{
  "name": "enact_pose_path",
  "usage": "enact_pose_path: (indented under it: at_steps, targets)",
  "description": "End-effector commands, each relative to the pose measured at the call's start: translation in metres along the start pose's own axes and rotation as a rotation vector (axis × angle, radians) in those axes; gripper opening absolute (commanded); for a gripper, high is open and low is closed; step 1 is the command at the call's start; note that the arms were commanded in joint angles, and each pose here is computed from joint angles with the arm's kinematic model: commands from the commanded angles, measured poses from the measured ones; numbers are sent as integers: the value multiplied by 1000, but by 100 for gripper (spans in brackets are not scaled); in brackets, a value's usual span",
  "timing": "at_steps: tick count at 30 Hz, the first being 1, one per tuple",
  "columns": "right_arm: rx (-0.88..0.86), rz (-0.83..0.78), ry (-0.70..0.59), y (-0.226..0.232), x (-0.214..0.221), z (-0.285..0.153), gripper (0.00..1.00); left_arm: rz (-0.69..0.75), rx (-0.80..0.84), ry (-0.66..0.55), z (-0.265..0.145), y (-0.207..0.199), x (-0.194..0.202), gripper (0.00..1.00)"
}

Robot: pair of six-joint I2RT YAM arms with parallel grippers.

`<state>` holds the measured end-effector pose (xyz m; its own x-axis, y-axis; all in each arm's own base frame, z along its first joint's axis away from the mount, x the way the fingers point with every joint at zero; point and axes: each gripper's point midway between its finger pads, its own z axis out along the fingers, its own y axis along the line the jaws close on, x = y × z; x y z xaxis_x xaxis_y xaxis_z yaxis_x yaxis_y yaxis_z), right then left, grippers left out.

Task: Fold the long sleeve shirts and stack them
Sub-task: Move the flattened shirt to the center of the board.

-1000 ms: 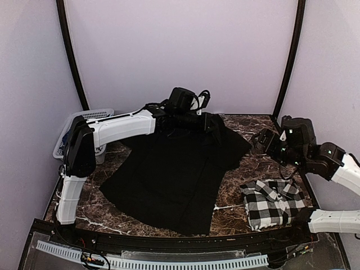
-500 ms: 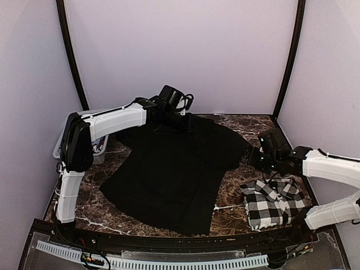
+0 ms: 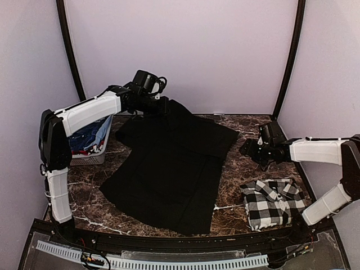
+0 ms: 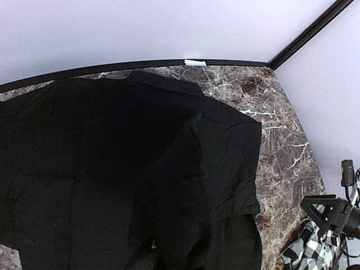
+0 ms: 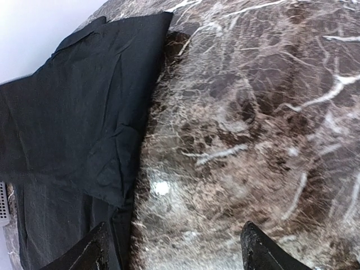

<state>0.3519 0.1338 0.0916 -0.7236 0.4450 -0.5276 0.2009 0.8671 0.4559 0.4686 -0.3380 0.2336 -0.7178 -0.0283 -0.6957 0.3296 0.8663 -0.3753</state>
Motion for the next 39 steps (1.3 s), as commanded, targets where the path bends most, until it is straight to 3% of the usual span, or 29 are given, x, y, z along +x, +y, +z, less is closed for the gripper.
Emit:
enact_pose_path:
  at_steps: [1,7,17,26,29,34,39]
  targets:
    - [-103,-33,-10,34,-23,13,75,-20,-55,-38,-26,26,-12,0]
    - [-92,-32,24,43,-32,51,72,-7,-25,-8,-19,31,-4,0]
    - [-99,57,49,33,-61,121,58,-14,42,46,-3,27,17,0]
    - [-129,66,58,35,-74,148,50,-29,116,54,5,17,21,0]
    - [-149,66,67,38,-78,153,38,-44,151,59,5,10,23,0]
    - [-111,66,97,28,-87,161,3,-56,182,62,10,-4,29,0]
    - [-48,67,108,9,-117,157,0,-80,194,67,18,-22,40,0]
